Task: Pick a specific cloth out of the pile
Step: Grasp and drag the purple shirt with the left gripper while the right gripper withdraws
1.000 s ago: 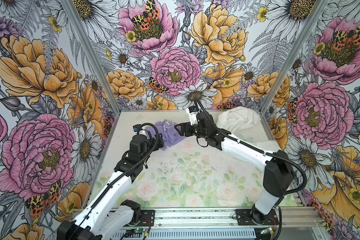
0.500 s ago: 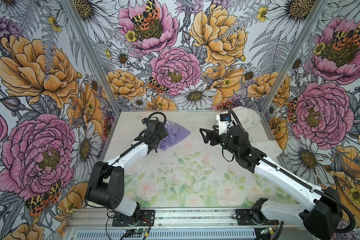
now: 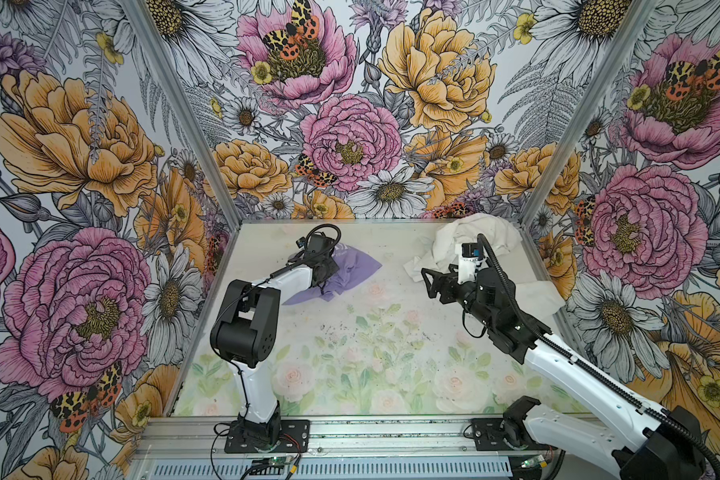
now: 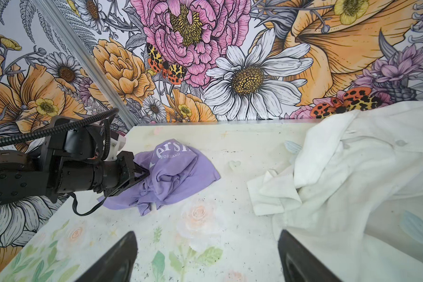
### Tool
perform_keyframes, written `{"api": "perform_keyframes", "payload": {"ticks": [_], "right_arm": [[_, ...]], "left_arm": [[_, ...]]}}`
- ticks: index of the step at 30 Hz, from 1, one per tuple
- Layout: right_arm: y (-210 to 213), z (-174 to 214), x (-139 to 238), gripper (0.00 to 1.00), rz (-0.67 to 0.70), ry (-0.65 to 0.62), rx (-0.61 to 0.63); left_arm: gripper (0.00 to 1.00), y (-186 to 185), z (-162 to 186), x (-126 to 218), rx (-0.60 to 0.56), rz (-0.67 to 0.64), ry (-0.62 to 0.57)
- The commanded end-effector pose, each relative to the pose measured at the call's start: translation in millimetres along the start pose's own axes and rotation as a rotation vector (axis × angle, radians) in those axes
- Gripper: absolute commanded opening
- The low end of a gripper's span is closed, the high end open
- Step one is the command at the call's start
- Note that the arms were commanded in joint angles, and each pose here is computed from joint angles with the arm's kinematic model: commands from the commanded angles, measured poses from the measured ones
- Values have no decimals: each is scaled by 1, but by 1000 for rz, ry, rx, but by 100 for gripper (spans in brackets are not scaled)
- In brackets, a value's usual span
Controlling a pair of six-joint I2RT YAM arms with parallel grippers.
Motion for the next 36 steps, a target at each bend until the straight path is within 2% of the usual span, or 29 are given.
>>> {"api": "perform_keyframes", "payload": {"ticks": [1,3,7,10,17,23,26,29,32,36], "right_arm": [[-3,-5,5,90,1,-24,-3],[-4,-5,5,90,3,-24,-2],[-5,-8,2,90,4,-22,3],[-5,-11,0,90,1,-21,1],[-3,-16,0,90,-15,-27,1],[-4,-15,1,90,-17,-26,-1],[-6,-11,1,90,-16,-20,-1],[-8,-8,2,90,-9,-16,-1],[-10,-5,3,90,-5,-11,-5],[-14,2,4,90,7,15,-2]], "left_arm": [[0,-12,-30,15,25,65,-44],[0,-20,-46,28,9,92,-82],[0,-48,-97,81,-61,169,-227],[0,-64,-133,118,-105,179,-344],[0,-71,-213,211,-169,45,-649],[0,-71,-245,265,-241,-115,-838],[0,-70,-244,266,-279,-189,-854],[0,-74,-226,244,-333,-224,-807],[0,-82,-196,208,-369,-205,-715],[0,-85,-144,148,-371,-96,-528]]}}
Point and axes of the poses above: each gripper's point midway between its finger pads, its own x axis back along the fingers, its own y axis along the line the jaws close on, z = x × y, the point moved 6 cm from there along x, back along the fingers, and after that the axes turned 2 degrees about x, right-handed, at the moved point
